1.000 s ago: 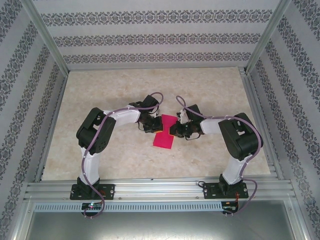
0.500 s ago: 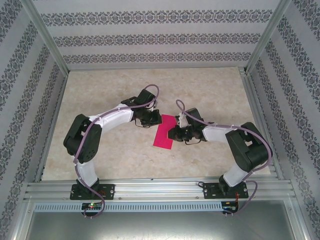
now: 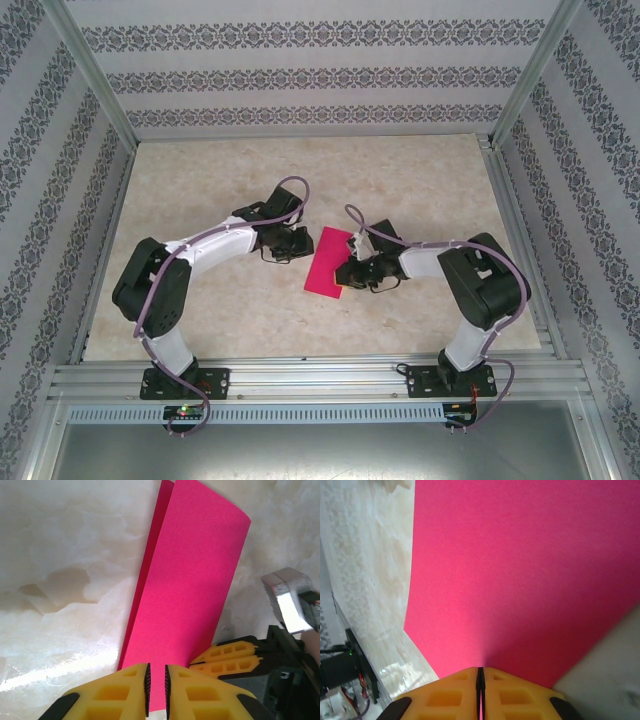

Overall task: Fold a paper plane with a square sheet of paper (pick it up from the middle)
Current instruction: First fold in half a square sheet of paper at the center of the table.

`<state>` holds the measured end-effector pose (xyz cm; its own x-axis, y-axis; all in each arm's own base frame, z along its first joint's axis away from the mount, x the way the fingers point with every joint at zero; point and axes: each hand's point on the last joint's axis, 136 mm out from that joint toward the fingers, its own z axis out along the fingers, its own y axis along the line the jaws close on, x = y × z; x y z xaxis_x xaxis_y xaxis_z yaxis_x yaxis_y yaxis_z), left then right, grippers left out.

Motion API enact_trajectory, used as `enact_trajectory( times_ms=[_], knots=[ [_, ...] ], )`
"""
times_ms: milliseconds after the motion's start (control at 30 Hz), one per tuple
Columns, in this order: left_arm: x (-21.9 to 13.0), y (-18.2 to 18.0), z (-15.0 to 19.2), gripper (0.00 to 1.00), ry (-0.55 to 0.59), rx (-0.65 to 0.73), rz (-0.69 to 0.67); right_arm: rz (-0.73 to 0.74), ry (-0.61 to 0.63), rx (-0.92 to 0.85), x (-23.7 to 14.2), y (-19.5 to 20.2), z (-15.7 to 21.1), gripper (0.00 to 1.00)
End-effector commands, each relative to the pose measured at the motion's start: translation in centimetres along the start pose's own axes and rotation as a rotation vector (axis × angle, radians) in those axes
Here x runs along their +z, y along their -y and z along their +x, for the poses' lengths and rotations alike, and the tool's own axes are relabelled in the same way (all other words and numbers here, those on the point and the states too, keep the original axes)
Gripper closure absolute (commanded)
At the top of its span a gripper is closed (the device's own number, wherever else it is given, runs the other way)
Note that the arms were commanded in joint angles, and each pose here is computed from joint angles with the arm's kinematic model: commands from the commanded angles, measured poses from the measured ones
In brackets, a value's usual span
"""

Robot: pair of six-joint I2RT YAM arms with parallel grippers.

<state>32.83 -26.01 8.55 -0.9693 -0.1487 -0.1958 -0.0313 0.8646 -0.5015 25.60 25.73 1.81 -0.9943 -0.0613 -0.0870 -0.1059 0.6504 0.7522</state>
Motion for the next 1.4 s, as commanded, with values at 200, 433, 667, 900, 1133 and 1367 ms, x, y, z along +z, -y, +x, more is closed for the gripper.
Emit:
enact_trajectory(
  times_ms=[200, 433, 667, 900, 1133, 1367],
  knots=[
    [-0.3, -0.9, -0.9, 0.67, -0.020, -0.121, 0.112, 0.037, 0.009, -0.157, -2.1, -3.0, -1.5, 0.87],
    [0.5, -0.4, -1.6, 0.59, -0.064, -0.111, 0.150, 0.225, 0.252, 0.110, -5.5, 0.9, -4.5, 0.75],
    [2.0, -0.1, -1.3, 0.49, -0.119, -0.113, 0.183, 0.217, 0.257, 0.160, -4.6, 0.9, -7.1, 0.72],
    [3.0, -0.2, -1.2, 0.48, -0.149, -0.109, 0.185, 0.234, 0.241, 0.158, -4.0, 1.7, -8.0, 0.77],
    [3.7, -0.1, -1.2, 0.46, -0.175, -0.106, 0.192, 0.261, 0.202, 0.167, -3.2, 2.8, -7.7, 0.78],
    [4.4, -0.2, -0.9, 0.46, -0.209, -0.105, 0.187, 0.286, 0.197, 0.175, -3.1, 3.7, -7.4, 0.77]
  ],
)
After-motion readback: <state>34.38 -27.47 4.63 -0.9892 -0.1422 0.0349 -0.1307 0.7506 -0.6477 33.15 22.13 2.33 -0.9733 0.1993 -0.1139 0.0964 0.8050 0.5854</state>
